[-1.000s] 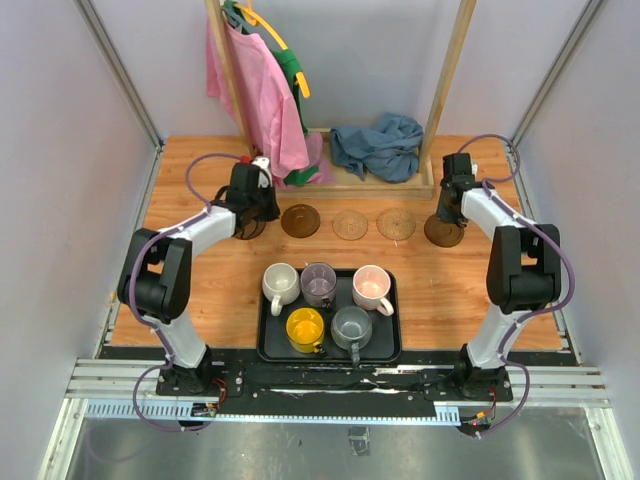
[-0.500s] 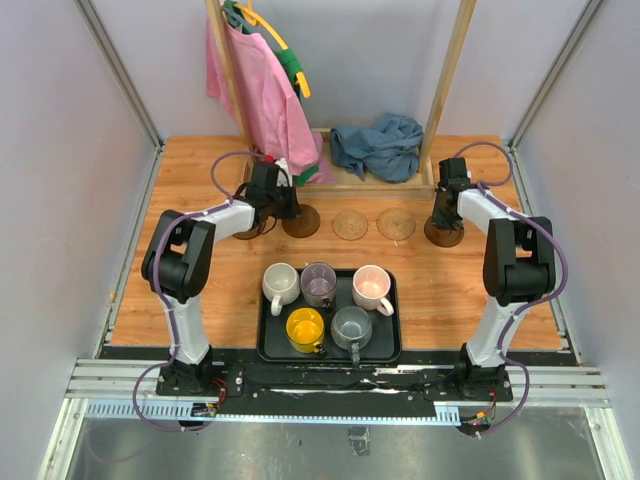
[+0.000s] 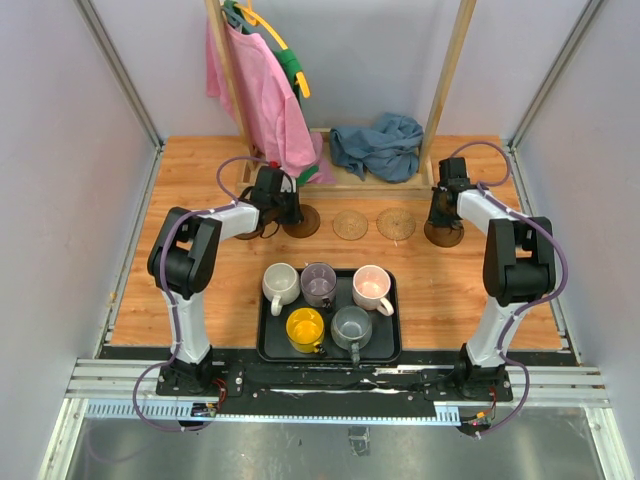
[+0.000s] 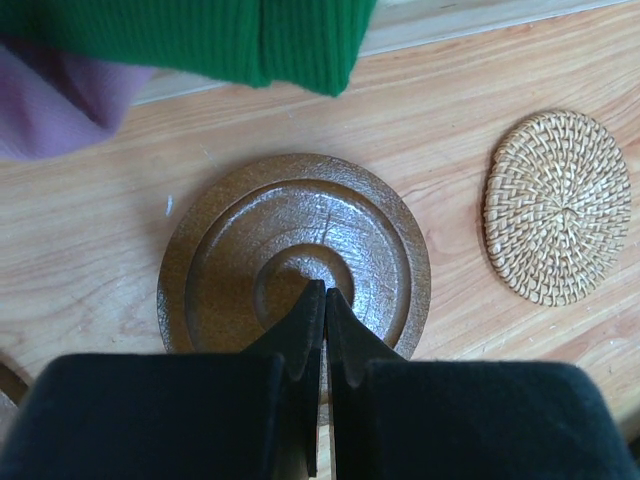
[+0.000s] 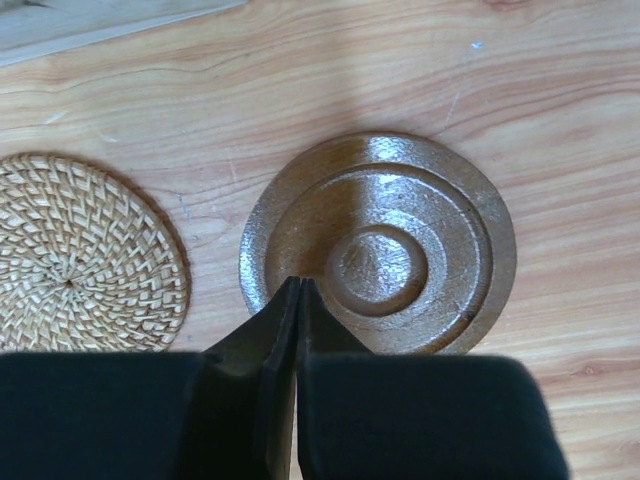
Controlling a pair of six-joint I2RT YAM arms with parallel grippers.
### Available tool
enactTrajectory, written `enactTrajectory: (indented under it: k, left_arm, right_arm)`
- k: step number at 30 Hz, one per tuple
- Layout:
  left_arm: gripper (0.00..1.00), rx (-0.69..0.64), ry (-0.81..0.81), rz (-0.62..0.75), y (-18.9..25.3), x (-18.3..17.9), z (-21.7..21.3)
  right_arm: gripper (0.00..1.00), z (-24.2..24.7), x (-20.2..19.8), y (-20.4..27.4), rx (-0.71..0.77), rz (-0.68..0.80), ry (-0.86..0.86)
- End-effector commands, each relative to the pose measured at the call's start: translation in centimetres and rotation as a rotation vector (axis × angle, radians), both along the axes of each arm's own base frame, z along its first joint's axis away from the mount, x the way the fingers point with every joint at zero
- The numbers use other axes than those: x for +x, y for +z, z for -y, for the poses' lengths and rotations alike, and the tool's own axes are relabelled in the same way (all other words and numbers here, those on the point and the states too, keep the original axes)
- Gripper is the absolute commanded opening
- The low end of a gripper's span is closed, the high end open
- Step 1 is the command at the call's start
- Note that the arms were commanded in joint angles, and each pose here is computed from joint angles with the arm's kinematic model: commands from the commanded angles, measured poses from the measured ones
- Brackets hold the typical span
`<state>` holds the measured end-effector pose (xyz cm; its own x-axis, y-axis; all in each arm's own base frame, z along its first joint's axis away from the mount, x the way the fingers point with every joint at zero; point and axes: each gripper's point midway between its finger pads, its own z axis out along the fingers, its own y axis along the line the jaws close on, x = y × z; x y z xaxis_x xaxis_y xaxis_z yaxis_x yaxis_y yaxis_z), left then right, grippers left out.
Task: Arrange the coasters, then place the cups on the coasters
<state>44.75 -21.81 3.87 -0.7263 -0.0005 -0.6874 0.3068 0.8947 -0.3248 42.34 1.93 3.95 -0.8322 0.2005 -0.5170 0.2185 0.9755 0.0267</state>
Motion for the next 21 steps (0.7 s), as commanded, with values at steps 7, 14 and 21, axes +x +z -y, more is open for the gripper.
enactTrajectory:
  k: [7,14,21]
  left_arm:
    - [0.04,0.045,0.038,-0.066,-1.9,-1.8,-1.1]
    - [0.04,0.063,0.052,-0.068,-1.9,-2.0,-1.6]
    - [0.04,0.083,0.062,-0.068,-1.8,-2.2,-2.1]
  right_arm:
    - [0.01,-5.8,0.9,1.9,0.047,0.072,0.184]
    - [0.01,-11.0,2.2,3.2,0.106,0.115,0.327]
    - [0.02,-16.0,3.1,3.6,0.191,0.127,0.442]
